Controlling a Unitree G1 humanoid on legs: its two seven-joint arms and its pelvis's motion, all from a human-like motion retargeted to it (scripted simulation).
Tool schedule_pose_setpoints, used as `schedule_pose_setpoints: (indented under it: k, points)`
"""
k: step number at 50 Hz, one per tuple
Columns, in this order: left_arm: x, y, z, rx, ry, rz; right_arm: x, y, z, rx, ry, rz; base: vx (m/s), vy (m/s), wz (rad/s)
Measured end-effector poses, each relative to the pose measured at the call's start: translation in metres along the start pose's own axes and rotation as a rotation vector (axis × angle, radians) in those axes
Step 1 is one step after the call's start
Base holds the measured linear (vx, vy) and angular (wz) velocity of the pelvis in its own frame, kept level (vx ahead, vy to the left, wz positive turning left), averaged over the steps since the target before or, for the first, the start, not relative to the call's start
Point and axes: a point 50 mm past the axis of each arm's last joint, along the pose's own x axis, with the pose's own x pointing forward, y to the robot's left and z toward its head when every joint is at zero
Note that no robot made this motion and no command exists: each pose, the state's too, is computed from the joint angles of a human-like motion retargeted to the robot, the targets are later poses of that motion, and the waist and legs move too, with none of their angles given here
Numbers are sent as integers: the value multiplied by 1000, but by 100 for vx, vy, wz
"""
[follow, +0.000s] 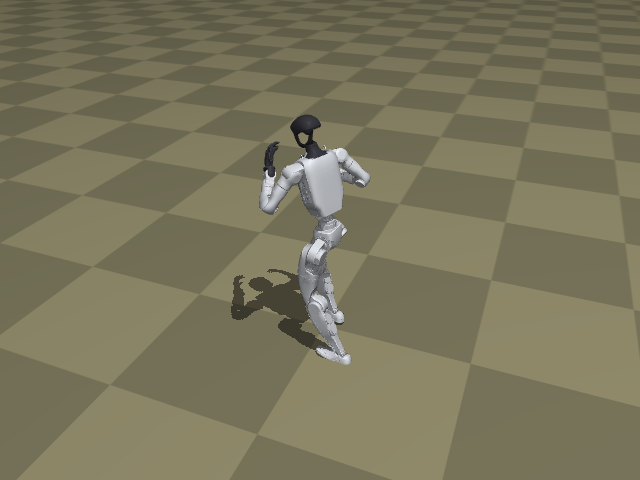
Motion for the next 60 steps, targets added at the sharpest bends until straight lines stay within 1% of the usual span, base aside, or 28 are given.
schedule_pose_setpoints:
  k: [3,5,6,10,13,15,18,20,22,25,29,32,35,38,40,42,44,46,48,50,53,55,57,60]
  points:
    - [-45,6,-54,103,352,55,36,18,-3,113,-130,-37,-86,-13,-71]
    - [-100,6,-75,98,601,133,64,39,9,233,-263,-48,-71,-22,-116]
    - [-129,3,-76,49,706,196,76,49,21,296,-343,-38,-64,-28,-108]
    - [-229,-10,-41,-134,1055,426,105,78,81,485,-631,98,-66,-38,-67]
    - [-271,-19,-9,-244,1228,526,110,96,121,544,-799,226,-79,-49,-43]
    - [-280,-23,0,-312,1268,565,110,108,145,574,-897,301,-84,-53,-4]
    - [-263,-26,-17,-358,1199,501,112,116,162,612,-953,379,-85,-50,28]
    - [-235,-26,-43,-317,1090,408,115,113,157,588,-932,382,-83,-42,4]
    - [-193,-25,-69,-218,939,322,115,103,132,477,-849,314,-84,-39,-5]
    - [-111,-23,-88,-43,644,262,100,80,69,299,-580,192,-81,-37,63]
    - [-5,-16,-62,83,225,269,39,40,-15,298,-63,73,-82,-24,157]
    - [40,-11,-26,119,-34,259,-5,14,-36,187,146,30,-91,-11,103]
    - [61,-4,9,92,-251,288,-17,-3,-34,46,176,23,-106,-6,16]
    - [80,2,35,83,-413,349,1,-10,-31,27,93,-42,-116,-2,-34]
    - [89,0,36,77,-424,360,18,-7,-34,32,37,-103,-105,-7,-24]
    - [83,-7,16,44,-314,325,37,3,-35,59,-27,-148,-87,-15,-30]
    - [52,-14,-20,-10,-106,269,54,18,-27,124,-114,-145,-66,-20,-80]
    - [-2,-17,-57,-68,173,211,68,35,-9,208,-217,-80,-47,-23,-126]
    - [-72,-18,-78,-118,474,155,78,49,13,262,-318,32,-38,-27,-158]
    - [-137,-21,-81,-176,738,102,84,57,36,267,-413,139,-39,-34,-192]
    - [-197,-27,-64,-267,973,44,86,69,63,290,-534,234,-41,-44,-214]
    - [-209,-27,-53,-277,1018,-16,81,75,76,323,-608,265,-44,-52,-184]
    - [-198,-17,-53,-206,978,-52,74,73,82,357,-638,278,-43,-48,-159]
    - [-172,0,-66,-43,911,-32,69,62,61,390,-505,270,-34,-36,-134]
